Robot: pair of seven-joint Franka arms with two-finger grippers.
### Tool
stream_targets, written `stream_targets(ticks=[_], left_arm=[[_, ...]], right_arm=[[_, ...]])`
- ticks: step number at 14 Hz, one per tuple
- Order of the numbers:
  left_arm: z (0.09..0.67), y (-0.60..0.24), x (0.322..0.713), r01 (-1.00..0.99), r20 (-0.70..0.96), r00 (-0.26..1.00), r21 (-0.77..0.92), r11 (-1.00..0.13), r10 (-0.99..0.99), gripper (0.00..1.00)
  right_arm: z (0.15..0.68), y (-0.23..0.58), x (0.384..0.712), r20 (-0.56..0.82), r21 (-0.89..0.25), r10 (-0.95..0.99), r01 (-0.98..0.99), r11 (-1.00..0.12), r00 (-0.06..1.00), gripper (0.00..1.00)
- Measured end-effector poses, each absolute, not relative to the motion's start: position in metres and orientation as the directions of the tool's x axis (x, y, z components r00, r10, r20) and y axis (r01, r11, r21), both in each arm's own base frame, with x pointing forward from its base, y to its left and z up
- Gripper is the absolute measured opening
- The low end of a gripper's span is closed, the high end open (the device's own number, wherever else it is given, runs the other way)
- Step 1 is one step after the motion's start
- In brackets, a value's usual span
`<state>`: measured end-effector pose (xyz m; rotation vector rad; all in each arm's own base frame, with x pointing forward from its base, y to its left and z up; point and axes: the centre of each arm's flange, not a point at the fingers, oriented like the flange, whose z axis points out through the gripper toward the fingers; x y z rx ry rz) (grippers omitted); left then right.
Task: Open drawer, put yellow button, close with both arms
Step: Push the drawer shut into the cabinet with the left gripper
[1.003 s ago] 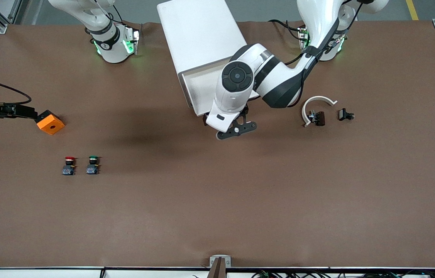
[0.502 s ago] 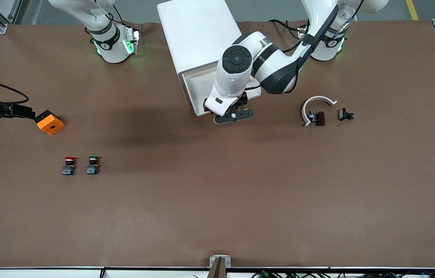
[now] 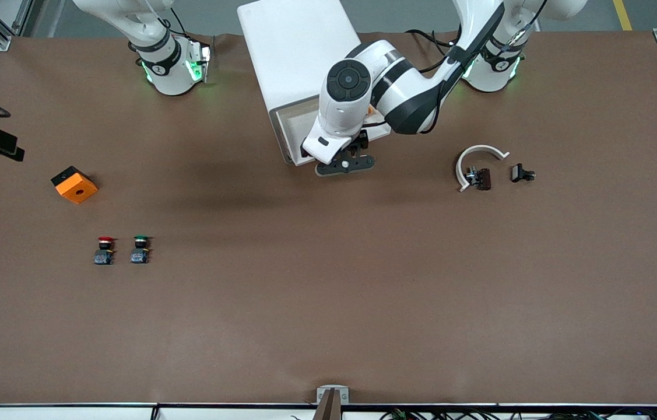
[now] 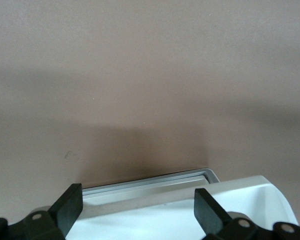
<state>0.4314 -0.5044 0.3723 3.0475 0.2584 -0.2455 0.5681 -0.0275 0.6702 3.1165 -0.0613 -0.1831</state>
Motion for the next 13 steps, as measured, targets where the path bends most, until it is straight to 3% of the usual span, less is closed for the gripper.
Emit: stream_targets(ticks=[4,13], left_arm=[[0.371,-0.51,0.42,0.173,-0.198,0.967,0.054,-0.984,0.159,1.0],[0.363,-0.525,0.376,0.218,-0.445,0.877,0.033,-0.975,0.181,1.0]], right_arm=[[0.674,-0.027,0.559,-0.146,0.019,-0.038,-0.036,-0.999,0.989,1.0],[0.668,-0.028,0.533,-0.111,0.003,-0.03,-0.029,-1.0,0.993,1.0]])
